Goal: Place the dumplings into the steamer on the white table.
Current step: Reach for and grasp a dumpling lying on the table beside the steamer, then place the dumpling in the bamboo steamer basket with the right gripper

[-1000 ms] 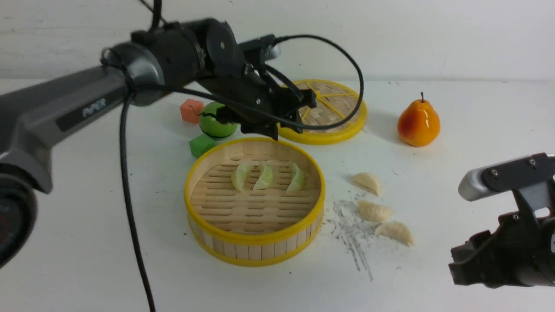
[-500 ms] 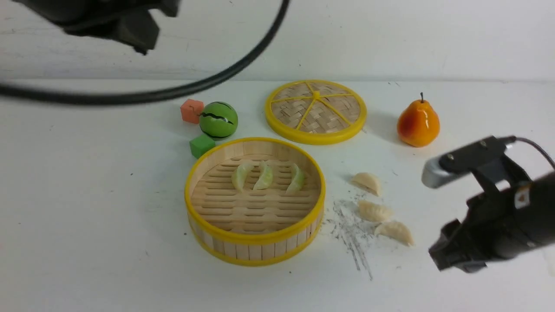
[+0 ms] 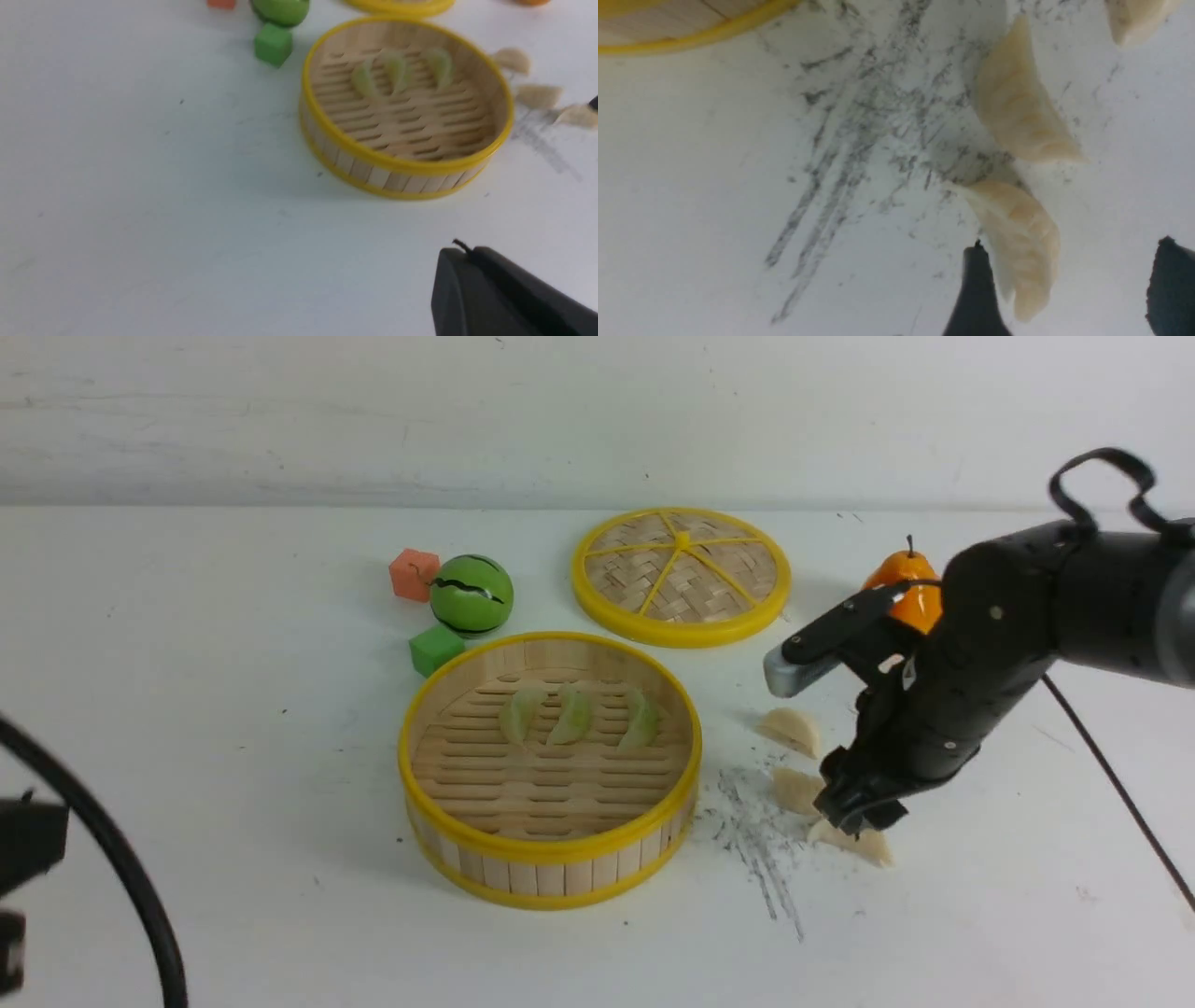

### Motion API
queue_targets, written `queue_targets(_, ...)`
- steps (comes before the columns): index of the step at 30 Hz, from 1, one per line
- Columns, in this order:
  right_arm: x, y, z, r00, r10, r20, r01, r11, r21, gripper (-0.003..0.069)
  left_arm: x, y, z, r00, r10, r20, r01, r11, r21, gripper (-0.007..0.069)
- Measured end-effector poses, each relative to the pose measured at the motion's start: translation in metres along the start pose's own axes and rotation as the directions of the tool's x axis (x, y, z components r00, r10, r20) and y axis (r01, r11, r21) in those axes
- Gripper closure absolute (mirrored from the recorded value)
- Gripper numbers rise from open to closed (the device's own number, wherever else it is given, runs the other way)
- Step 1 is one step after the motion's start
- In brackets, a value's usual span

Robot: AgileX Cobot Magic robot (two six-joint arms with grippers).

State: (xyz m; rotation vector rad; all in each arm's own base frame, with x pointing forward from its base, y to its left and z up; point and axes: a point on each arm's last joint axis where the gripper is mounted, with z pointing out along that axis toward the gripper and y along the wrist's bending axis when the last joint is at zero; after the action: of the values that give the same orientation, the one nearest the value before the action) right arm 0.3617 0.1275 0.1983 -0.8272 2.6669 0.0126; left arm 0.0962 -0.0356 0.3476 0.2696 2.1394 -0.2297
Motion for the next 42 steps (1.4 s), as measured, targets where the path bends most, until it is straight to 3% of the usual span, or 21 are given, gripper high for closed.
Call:
queue_targets(9, 0.001, 0.002, 0.036, 0.999, 0.014, -0.051, -0.015, 0.999, -0.03, 0.0215, 0.021, 0.011, 0.011, 0.994, 0.102, -0.037, -0.105, 0.989, -0.104, 0.064)
queue_targets(15, 0.0, 0.007, 0.034, 0.996, 0.08, -0.045, -0.084, 0.993, -0.083, 0.0474, 0.021, 0.012, 0.011, 0.994, 0.099, -0.038, -0.103, 0.989, -0.109, 0.064)
queue_targets(16, -0.001, 0.008, 0.033, 0.995, 0.091, -0.048, -0.096, 0.991, -0.094, 0.0486, 0.021, 0.012, 0.011, 0.995, 0.088, -0.042, -0.092, 0.99, -0.111, 0.064)
queue_targets(23, -0.003, 0.014, 0.016, 0.986, 0.132, -0.104, -0.148, 0.975, -0.167, 0.0478, 0.025, 0.014, 0.011, 0.997, 0.022, -0.071, -0.031, 0.991, -0.132, 0.064)
queue_targets(28, -0.027, 0.023, -0.037, 0.978, 0.208, 0.028, -0.193, 0.944, -0.269, 0.0478, 0.037, 0.015, 0.013, 0.999, -0.012, -0.032, 0.008, 0.992, -0.124, 0.064)
queue_targets(33, -0.064, 0.068, -0.075, 0.957, 0.233, 0.172, -0.141, 0.893, -0.427, 0.0478, 0.059, 0.019, 0.003, 0.989, -0.034, 0.144, 0.048, 0.995, -0.093, 0.064)
queue_targets(37, -0.089, 0.111, -0.063, 0.95, 0.224, 0.219, -0.104, 0.885, -0.454, 0.0478, 0.079, 0.022, -0.003, 0.964, -0.039, 0.261, 0.06, 0.996, -0.069, 0.064)
queue_targets(42, -0.105, 0.14, -0.025, 0.95, 0.245, 0.194, -0.147, 0.899, -0.413, 0.0478, 0.091, 0.023, -0.007, 0.928, -0.022, 0.371, 0.043, 0.998, -0.049, 0.064)
